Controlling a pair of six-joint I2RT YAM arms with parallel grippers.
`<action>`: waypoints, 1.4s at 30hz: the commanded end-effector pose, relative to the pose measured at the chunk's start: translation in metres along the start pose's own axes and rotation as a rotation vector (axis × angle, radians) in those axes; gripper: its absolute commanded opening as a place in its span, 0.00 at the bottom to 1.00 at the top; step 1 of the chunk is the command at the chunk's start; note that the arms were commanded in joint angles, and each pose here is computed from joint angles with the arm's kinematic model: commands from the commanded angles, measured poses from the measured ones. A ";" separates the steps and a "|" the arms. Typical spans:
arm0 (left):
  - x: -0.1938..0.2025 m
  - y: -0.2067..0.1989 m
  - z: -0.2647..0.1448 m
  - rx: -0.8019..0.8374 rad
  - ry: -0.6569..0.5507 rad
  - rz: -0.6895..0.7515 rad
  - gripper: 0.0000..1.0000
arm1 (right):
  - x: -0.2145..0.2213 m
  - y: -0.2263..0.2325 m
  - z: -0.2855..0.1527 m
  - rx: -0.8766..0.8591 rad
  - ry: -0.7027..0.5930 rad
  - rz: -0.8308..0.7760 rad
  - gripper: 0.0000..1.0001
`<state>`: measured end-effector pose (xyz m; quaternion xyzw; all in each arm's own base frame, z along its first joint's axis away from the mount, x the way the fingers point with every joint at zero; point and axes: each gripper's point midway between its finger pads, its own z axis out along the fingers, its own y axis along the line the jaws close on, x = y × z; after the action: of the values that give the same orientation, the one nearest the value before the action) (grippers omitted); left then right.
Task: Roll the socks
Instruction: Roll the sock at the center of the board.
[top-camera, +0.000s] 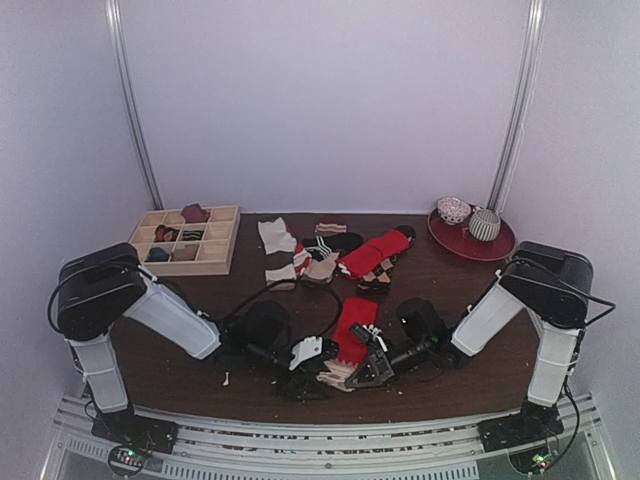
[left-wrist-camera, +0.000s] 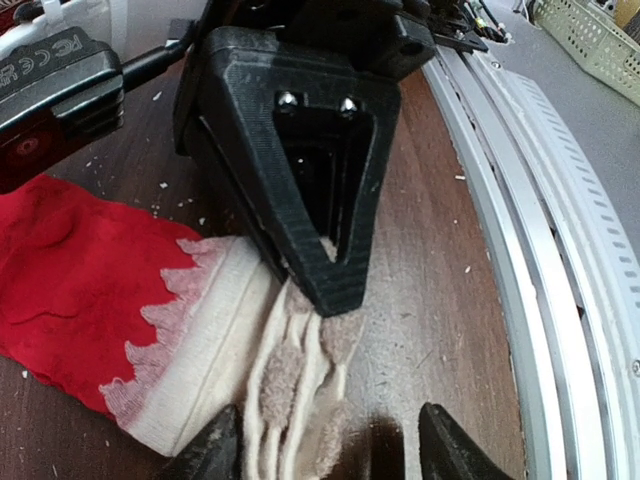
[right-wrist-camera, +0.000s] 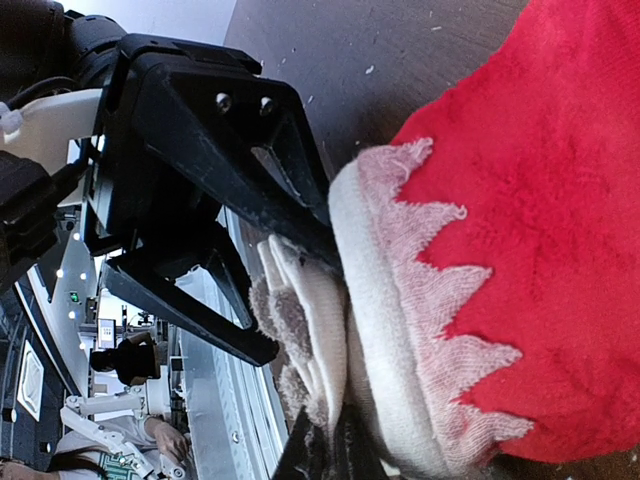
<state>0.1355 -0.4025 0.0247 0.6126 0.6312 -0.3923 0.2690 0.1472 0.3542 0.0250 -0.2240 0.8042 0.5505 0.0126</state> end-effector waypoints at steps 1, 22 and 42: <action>0.008 -0.002 -0.004 -0.017 0.002 -0.040 0.56 | 0.030 -0.036 -0.005 0.104 0.061 0.124 0.03; 0.057 0.001 0.008 -0.038 0.215 -0.494 0.00 | -0.008 -0.004 -0.028 0.182 -0.075 -0.214 0.17; 0.093 -0.018 0.006 0.002 0.364 -0.734 0.00 | -0.004 0.031 -0.018 0.601 -0.072 -1.186 0.50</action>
<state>0.1366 -0.4088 0.0153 0.4427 0.7729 -0.4393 0.1169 0.1407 0.3393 0.0639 -0.5673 0.6795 0.2457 0.3951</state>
